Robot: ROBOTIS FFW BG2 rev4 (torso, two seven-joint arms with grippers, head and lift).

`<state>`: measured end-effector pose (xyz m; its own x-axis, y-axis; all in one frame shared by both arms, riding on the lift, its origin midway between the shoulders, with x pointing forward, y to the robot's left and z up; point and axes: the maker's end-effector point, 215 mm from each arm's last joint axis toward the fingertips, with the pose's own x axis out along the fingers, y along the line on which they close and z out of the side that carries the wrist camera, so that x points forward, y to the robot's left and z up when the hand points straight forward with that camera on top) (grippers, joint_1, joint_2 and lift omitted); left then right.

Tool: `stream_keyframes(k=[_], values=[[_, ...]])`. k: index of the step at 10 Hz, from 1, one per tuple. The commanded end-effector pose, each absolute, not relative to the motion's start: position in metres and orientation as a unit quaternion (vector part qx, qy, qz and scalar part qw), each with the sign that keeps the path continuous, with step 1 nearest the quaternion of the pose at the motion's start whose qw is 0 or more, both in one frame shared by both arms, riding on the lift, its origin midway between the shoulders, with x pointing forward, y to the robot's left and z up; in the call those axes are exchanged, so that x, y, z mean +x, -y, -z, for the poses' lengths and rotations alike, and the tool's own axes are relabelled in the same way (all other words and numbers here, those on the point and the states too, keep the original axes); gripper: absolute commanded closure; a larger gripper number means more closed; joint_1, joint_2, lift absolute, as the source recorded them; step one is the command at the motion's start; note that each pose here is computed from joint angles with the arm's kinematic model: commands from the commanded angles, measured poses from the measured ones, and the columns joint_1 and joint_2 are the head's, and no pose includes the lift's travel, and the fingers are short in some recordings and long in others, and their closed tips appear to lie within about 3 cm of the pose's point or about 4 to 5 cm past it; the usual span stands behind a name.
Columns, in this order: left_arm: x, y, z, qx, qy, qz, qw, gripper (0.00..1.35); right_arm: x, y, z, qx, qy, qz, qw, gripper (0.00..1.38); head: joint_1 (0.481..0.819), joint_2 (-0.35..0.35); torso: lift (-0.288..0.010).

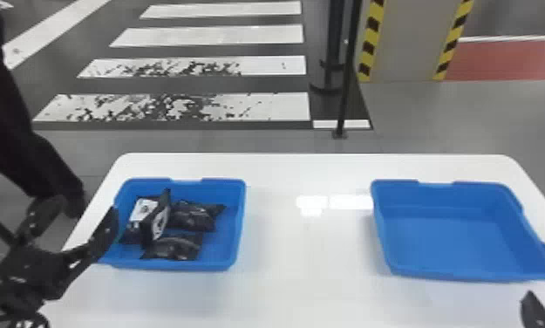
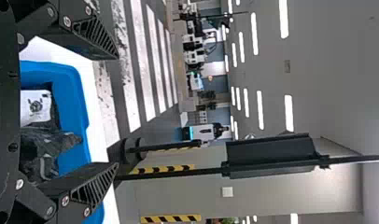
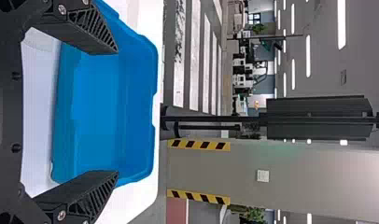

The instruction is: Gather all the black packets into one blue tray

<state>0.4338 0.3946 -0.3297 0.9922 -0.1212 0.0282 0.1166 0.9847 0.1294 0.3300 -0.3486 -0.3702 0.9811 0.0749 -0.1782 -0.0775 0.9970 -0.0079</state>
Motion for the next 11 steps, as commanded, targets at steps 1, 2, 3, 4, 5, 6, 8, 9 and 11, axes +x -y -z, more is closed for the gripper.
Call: stream_keyframes(k=[1,2,3,4,5,6,8,9,11], values=[[0.399,-0.376,0.303,0.070,0.049,0.058,0.995,0.16,0.318,0.346,0.358,-0.008,-0.088,-0.037,0.995,0.11,0.695,0.074,-0.110],[0.370,-0.371,0.293,0.068,0.061,0.043,0.995,0.17,0.312,0.345,0.353,-0.005,-0.089,-0.034,0.995,0.11,0.695,0.063,-0.110],[0.345,-0.365,0.292,0.044,0.073,0.034,0.996,0.18,0.306,0.344,0.351,-0.005,-0.089,-0.033,0.995,0.11,0.695,0.054,-0.110],[0.330,-0.361,0.300,0.029,0.060,0.036,0.997,0.18,0.302,0.347,0.346,-0.008,-0.076,-0.027,0.997,0.11,0.695,0.046,-0.110],[0.315,-0.351,0.309,0.013,0.045,0.042,0.998,0.18,0.298,0.351,0.344,-0.008,-0.065,-0.022,0.998,0.11,0.695,0.034,-0.110],[0.307,-0.341,0.314,0.007,0.034,0.049,0.998,0.18,0.294,0.352,0.338,-0.013,-0.057,-0.020,0.998,0.11,0.695,0.015,-0.110],[0.297,-0.334,0.313,-0.002,0.041,0.051,0.998,0.18,0.282,0.356,0.330,-0.018,-0.054,-0.006,0.998,0.11,0.695,-0.023,-0.110],[0.293,-0.331,0.310,-0.002,0.040,0.053,0.998,0.18,0.279,0.358,0.324,-0.022,-0.054,0.002,0.998,0.11,0.695,-0.043,-0.110],[0.291,-0.330,0.316,-0.002,0.031,0.052,0.998,0.18,0.278,0.359,0.328,-0.015,-0.056,0.006,0.998,0.11,0.695,-0.058,-0.110]])
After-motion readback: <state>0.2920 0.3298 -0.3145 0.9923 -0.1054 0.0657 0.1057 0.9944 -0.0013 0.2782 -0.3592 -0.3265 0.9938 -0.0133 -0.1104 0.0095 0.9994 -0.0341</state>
